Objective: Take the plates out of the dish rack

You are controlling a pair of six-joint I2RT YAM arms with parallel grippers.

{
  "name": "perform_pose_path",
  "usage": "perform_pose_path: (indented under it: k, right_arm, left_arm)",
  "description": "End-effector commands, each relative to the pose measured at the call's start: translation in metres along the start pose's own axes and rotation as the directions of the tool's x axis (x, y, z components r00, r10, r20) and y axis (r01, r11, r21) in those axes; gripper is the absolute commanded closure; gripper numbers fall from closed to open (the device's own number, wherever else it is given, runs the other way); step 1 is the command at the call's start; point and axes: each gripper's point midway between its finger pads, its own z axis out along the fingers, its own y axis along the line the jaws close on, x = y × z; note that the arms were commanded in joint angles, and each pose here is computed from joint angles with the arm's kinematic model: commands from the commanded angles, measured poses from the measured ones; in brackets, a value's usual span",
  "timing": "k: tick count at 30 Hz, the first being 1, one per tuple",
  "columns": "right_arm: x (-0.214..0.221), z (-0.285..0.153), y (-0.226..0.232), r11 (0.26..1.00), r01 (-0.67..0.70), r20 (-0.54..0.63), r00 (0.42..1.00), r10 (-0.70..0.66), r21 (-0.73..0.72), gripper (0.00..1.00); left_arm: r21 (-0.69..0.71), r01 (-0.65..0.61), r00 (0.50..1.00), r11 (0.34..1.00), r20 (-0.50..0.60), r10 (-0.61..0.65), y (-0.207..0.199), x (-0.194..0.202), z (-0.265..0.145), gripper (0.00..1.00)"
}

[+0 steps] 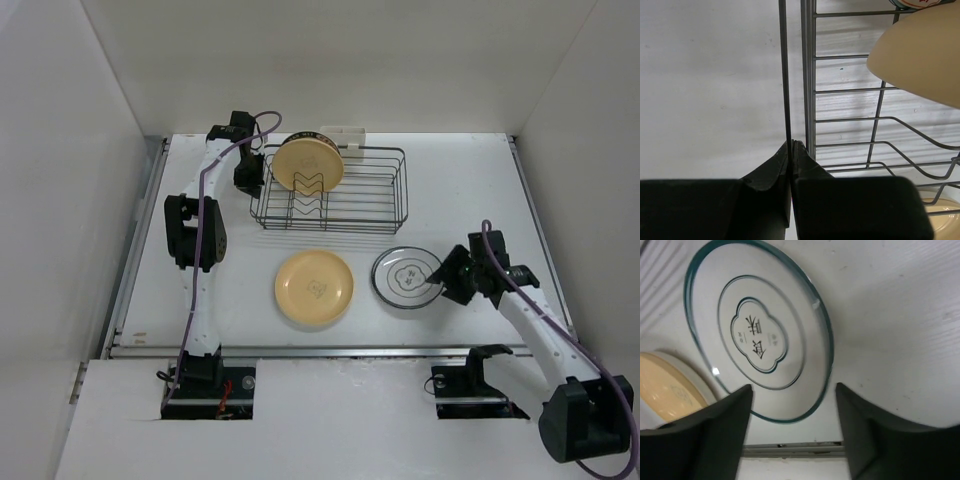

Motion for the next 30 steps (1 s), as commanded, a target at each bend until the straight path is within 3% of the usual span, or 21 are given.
perform_pose_path:
  k: [1, 3, 8, 12, 15, 16, 17, 18, 19, 20, 21, 23, 25, 26, 27, 30]
  right_arm:
    - [-0.009, 0.007, -0.011, 0.997, -0.024, 0.036, 0.999, 0.022, 0.067, 0.22]
    - [-0.009, 0.009, -0.014, 0.995, -0.038, 0.030, 0.999, 0.036, 0.093, 0.14]
    - [-0.028, -0.005, 0.001, 0.997, -0.056, 0.104, 0.993, 0.050, 0.057, 0.11]
    - [-0.064, -0.044, 0.069, 0.979, 0.142, 0.262, 0.960, -0.100, -0.146, 0.13]
    - [-0.084, -0.050, 0.107, 0.940, 0.291, 0.326, 0.919, -0.222, -0.181, 0.15]
    - [-0.102, -0.066, 0.139, 0.916, 0.346, 0.394, 0.885, -0.248, -0.201, 0.15]
    - [-0.106, -0.043, 0.149, 0.913, 0.379, 0.355, 0.883, -0.307, -0.153, 0.15]
    - [-0.112, -0.037, 0.164, 0.870, 0.476, 0.361, 0.840, -0.406, -0.128, 0.17]
    - [-0.125, -0.057, 0.212, 0.811, 0.562, 0.427, 0.781, -0.456, -0.162, 0.17]
    - [-0.123, -0.021, 0.227, 0.770, 0.623, 0.374, 0.752, -0.544, -0.133, 0.17]
    - [-0.125, -0.014, 0.248, 0.663, 0.739, 0.389, 0.649, -0.654, -0.118, 0.17]
    - [-0.119, 0.007, 0.307, 0.511, 0.843, 0.406, 0.533, -0.743, -0.171, 0.15]
    - [-0.124, 0.021, 0.341, 0.418, 0.897, 0.448, 0.437, -0.780, -0.148, 0.15]
    - [-0.131, 0.004, 0.379, 0.376, 0.911, 0.526, 0.406, -0.747, -0.168, 0.15]
    - [-0.127, 0.042, 0.384, 0.362, 0.914, 0.494, 0.404, -0.770, -0.182, 0.15]
    - [-0.143, 0.044, 0.426, 0.340, 0.921, 0.582, 0.385, -0.716, -0.190, 0.15]
  left_arm:
    - [0.072, 0.070, 0.993, 0.995, -0.095, -0.063, -0.004, 0.025, -0.017, 1.00]
    - [0.072, 0.070, 0.993, 0.995, -0.095, -0.063, -0.004, 0.025, -0.017, 1.00]
    - [0.085, 0.051, 0.995, 0.995, -0.086, -0.044, -0.006, 0.024, -0.021, 1.00]
    - [0.099, 0.013, 0.998, 0.995, -0.065, -0.007, -0.007, 0.021, -0.028, 0.99]
    - [0.101, -0.015, 0.998, 0.995, -0.053, 0.020, -0.006, 0.019, -0.030, 0.96]
    - [0.102, -0.028, 0.998, 0.994, -0.052, 0.034, -0.005, 0.019, -0.030, 0.94]
    - [0.102, -0.028, 0.998, 0.994, -0.052, 0.034, -0.005, 0.019, -0.030, 0.94]
    - [0.087, -0.030, 0.998, 0.996, -0.050, 0.034, -0.003, 0.017, -0.028, 0.94]
    - [0.076, -0.030, 0.998, 0.997, -0.050, 0.034, -0.001, 0.017, -0.028, 0.94]
    - [0.076, -0.030, 0.998, 0.997, -0.050, 0.034, -0.001, 0.016, -0.031, 0.94]
    - [0.075, -0.026, 0.997, 0.997, -0.071, 0.032, 0.000, 0.020, -0.026, 0.96]
    - [0.088, -0.023, 0.996, 0.996, -0.082, 0.031, -0.003, 0.021, -0.025, 0.97]
    - [0.101, -0.017, 0.994, 0.995, -0.108, 0.028, -0.004, 0.027, -0.020, 1.00]
    - [0.111, -0.014, 0.993, 0.994, -0.117, 0.027, -0.006, 0.028, -0.017, 1.00]
    - [0.109, -0.001, 0.992, 0.994, -0.129, 0.015, -0.006, 0.031, -0.018, 1.00]
    - [0.136, 0.005, 0.990, 0.991, -0.139, 0.014, -0.010, 0.032, -0.015, 1.00]
